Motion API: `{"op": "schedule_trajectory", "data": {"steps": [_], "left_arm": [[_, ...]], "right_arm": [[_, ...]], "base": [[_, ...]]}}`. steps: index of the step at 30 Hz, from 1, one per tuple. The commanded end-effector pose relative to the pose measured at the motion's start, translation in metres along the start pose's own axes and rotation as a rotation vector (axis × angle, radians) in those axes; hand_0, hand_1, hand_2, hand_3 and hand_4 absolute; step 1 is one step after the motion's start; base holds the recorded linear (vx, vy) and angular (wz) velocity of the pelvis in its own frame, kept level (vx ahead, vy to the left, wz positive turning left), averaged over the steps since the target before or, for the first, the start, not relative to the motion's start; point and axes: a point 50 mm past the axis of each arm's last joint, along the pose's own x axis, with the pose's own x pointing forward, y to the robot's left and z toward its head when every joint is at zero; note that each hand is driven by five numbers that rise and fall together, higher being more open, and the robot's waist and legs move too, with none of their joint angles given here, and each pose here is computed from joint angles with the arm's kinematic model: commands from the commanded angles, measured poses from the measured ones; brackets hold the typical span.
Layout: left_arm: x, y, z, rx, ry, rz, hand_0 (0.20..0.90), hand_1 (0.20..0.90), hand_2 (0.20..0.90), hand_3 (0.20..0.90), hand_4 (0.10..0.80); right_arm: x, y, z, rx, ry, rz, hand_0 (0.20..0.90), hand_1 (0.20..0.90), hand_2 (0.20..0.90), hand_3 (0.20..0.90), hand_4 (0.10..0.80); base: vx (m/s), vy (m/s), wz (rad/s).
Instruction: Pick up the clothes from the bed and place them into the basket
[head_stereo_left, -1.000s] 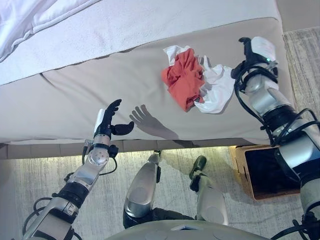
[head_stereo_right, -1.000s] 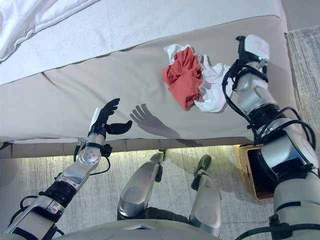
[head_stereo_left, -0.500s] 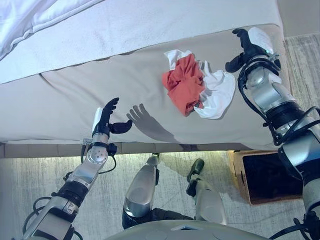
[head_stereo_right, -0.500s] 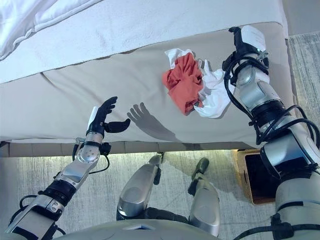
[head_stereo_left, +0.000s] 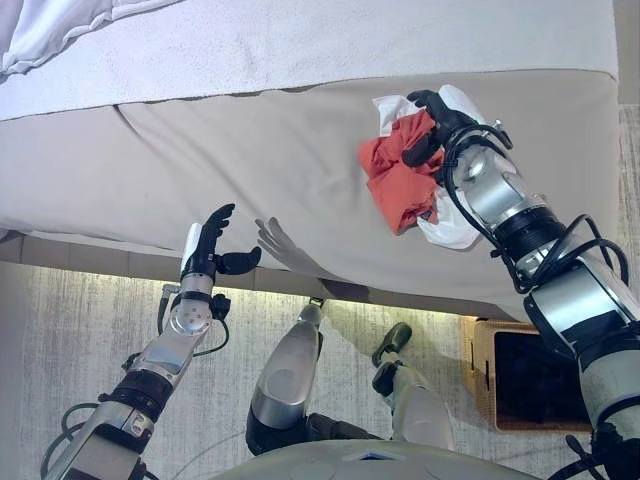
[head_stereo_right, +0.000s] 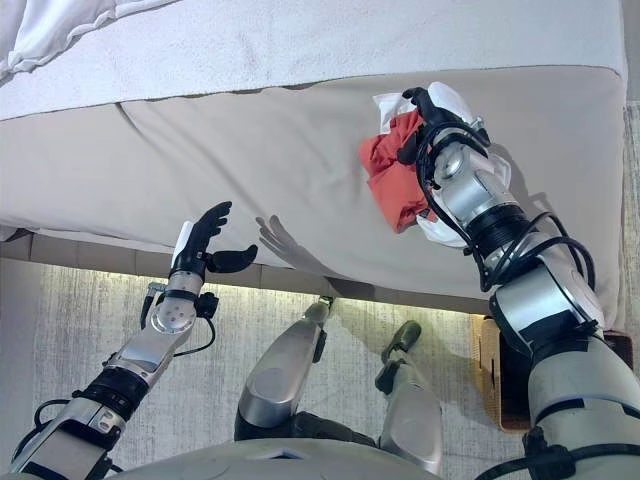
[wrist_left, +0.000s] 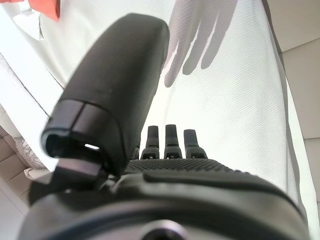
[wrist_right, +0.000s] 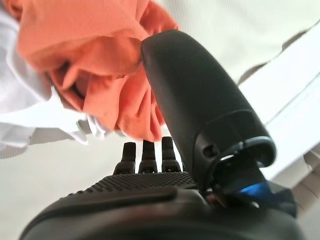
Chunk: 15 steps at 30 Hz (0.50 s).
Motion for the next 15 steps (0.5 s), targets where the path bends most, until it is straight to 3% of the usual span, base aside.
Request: {"op": "schedule_trajectory", "data": {"steps": [1,9,15], "left_arm": [[-0.003,0.013,0.02,0.004,-0.138,0.033,0.9,0.9,0.9,0.9,0.8],[0.0,0.011,0.028,-0.002,-0.159,0.031,0.9,0.9,0.9,0.9,0.8],[-0.003,0.016,0.027,0.016,-0.163,0.009,0.9,0.9,0.9,0.9,0.8]], "right_arm": [[0.005,-0.033,0.018,-0.197,-0.015,-0.085,0.9,0.9,0.9,0.9,0.8],[0.01,-0.041,-0.015,-0.474,0.233,0.033,0.9,0.9,0.9,0.9,0.8],[0.01,-0.034,-0.032,-0.465,0.313,0.095,0.9,0.9,0.9,0.9,0.8]], "base": [[0.0,0.0,0.0],[0.001,0.002,0.0],[0.017,-0.025,0.06]]}}
